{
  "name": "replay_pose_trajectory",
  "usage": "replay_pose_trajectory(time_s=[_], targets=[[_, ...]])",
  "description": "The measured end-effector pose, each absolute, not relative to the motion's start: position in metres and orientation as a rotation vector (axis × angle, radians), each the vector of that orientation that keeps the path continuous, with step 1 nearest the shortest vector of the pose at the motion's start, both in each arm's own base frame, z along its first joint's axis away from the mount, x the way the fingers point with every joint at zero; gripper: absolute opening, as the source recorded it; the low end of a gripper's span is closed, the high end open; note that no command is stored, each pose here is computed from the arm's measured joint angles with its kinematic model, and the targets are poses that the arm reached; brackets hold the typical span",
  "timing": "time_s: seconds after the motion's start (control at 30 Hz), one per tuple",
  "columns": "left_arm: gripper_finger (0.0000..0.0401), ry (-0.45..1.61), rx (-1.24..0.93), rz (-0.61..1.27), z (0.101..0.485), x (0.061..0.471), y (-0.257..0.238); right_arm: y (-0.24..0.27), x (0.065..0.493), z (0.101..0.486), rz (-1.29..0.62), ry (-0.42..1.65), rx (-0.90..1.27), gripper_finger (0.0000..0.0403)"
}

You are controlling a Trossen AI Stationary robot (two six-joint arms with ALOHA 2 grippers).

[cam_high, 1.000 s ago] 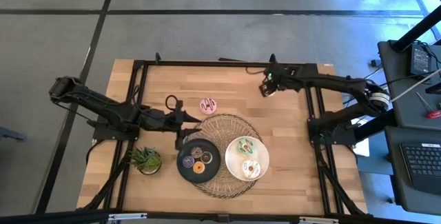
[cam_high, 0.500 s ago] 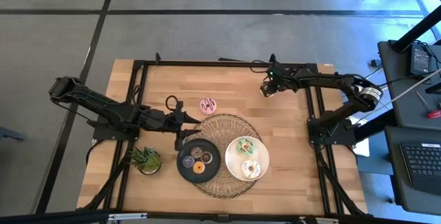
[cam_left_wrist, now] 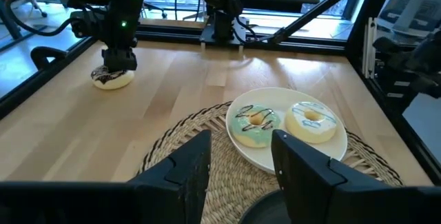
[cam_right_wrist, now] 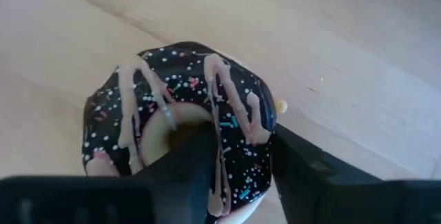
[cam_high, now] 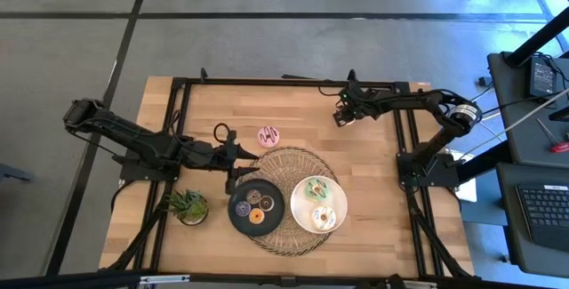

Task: Pick & Place donuts
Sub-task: Put the large black donut on the white plate

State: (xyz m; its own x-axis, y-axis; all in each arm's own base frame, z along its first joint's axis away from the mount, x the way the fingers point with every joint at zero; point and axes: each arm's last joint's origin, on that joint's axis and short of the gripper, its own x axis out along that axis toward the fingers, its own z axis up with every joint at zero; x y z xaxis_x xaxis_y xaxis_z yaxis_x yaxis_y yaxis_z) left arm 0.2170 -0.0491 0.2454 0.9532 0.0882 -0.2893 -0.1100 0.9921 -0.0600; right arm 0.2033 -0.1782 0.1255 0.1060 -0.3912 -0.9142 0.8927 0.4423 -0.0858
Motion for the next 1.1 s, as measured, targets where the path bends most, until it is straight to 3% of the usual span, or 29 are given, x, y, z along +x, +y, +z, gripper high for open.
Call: replay_pose_trajectory(time_s=[0.33,0.57,0.9,1.1], targets=[[0.015,0.291,-0.076,0.101,0.245,0.217,-0.049,-0.172,0.197,0.151,-0.959,1.061,0.456,0.0016],[0.0151,0.291,-0.075,0.102,0.245,0.217,-0.049,-0.134,0.205,0.189,-0.764,0.951,0.44,0.0026],[0.0148,0.29,-0.074,0.107,0.245,0.217,-0.049,-0.016,0.237,0.23,-0.295,0.809,0.456,0.002],[0.0152,0.29,-0.074,0.108,0.245,0.217,-0.049,0.046,0.259,0.254,-0.132,0.795,0.408,0.0018]])
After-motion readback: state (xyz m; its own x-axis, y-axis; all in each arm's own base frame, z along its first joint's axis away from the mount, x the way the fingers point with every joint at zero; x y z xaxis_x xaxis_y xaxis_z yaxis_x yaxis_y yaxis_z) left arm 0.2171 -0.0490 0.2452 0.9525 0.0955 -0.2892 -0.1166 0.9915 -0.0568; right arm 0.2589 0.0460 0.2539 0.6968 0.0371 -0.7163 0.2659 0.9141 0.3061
